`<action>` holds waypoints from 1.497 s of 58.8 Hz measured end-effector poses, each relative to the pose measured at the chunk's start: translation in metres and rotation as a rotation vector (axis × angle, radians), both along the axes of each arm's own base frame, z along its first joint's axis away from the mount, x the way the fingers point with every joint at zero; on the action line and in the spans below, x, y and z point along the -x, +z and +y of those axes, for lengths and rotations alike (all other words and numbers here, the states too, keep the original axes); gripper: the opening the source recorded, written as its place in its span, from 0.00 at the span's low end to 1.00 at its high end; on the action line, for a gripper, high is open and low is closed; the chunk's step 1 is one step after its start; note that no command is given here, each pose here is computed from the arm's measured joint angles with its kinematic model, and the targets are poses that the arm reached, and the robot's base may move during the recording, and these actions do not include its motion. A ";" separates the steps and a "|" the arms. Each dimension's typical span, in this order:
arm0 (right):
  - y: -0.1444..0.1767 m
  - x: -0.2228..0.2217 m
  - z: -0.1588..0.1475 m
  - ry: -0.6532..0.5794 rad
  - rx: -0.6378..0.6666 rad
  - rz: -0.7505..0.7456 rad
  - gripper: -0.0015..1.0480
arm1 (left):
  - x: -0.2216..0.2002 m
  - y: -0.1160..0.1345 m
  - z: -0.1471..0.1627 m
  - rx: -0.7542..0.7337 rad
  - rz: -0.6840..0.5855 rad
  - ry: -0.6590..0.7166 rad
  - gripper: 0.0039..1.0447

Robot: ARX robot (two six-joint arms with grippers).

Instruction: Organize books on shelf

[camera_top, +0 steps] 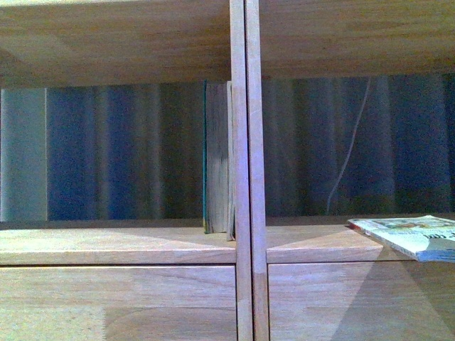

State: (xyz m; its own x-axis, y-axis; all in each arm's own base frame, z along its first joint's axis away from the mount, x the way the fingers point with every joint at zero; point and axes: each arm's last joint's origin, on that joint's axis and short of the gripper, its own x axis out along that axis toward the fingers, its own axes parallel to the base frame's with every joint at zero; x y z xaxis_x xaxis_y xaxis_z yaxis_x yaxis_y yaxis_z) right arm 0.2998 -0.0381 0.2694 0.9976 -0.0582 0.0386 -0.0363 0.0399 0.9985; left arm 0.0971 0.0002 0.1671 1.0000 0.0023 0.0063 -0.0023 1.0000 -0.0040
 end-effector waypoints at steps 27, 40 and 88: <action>-0.014 0.005 0.014 0.100 0.003 -0.008 0.09 | 0.000 0.000 0.000 0.000 0.000 0.000 0.93; -0.015 0.010 0.011 0.137 0.000 -0.036 0.07 | 0.000 0.000 0.000 0.000 0.000 0.000 0.93; 0.079 0.105 -0.023 0.353 0.436 -0.649 0.07 | -0.137 0.121 0.061 0.009 -0.143 -0.444 0.93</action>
